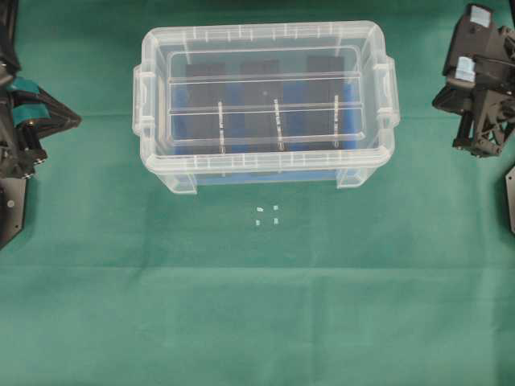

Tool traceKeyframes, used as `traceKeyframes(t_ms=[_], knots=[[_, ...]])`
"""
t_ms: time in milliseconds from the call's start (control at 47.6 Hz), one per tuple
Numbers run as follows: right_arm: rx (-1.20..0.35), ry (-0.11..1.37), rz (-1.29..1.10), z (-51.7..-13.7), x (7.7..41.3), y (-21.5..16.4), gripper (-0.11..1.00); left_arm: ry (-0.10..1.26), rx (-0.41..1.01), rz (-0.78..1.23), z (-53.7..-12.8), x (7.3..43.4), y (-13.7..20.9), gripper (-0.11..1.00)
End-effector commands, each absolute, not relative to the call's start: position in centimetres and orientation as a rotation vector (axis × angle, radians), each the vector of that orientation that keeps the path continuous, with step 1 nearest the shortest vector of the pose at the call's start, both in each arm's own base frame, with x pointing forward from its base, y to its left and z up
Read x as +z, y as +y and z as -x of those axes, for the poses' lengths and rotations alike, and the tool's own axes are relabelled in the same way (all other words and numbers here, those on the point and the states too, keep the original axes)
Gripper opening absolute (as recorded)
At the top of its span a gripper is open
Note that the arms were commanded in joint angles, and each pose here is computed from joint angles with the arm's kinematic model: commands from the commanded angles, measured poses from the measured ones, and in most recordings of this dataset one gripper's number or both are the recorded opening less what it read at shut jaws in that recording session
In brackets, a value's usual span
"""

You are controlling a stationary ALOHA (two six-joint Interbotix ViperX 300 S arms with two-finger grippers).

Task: Clamp the lid of the box with both arms, then lift and open it.
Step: 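Rotate both grippers to face the box's left and right lid edges, then move both grippers inward to the lid rim on each side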

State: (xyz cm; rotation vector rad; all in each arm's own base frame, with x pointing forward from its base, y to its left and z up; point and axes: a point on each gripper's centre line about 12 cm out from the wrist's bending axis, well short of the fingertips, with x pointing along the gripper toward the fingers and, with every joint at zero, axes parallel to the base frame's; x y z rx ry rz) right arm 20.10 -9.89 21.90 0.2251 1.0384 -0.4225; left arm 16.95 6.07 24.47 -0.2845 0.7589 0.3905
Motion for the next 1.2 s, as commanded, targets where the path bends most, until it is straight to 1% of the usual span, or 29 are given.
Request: traceKeyframes(t_ms=[0, 273, 441, 651, 840, 1008, 1176], knots=[[-0.426, 1.023, -0.224, -20.7, 23.0, -10.2, 0.00, 0.780, 0.395, 0.289, -17.3, 25.0, 6.3, 0.01], [-0.425, 1.018, -0.217, -20.8, 23.4, -10.3, 0.00, 0.820, 0.397, 0.292, -17.5, 25.3, 6.3, 0.01], [-0.419, 1.025, -0.201, -20.9, 23.3, -10.4, 0.00, 0.875, 0.391, 0.272, -17.4, 24.7, 6.4, 0.01], [-0.390, 1.035, -0.136, -21.1, 23.5, -10.5, 0.00, 0.962, 0.326, 0.156, -18.1, 23.9, 6.7, 0.01], [-0.321, 1.062, -0.033, -21.7, 23.5, -10.4, 0.00, 1.060, 0.252, 0.049, -18.8, 23.2, 6.9, 0.01], [-0.257, 1.100, 0.048, -22.0, 23.4, -10.3, 0.00, 1.139, 0.216, 0.024, -18.9, 22.8, 7.0, 0.01], [-0.257, 1.105, 0.049, -22.1, 23.4, -10.4, 0.00, 1.147, 0.209, 0.018, -18.9, 23.1, 7.0, 0.01]])
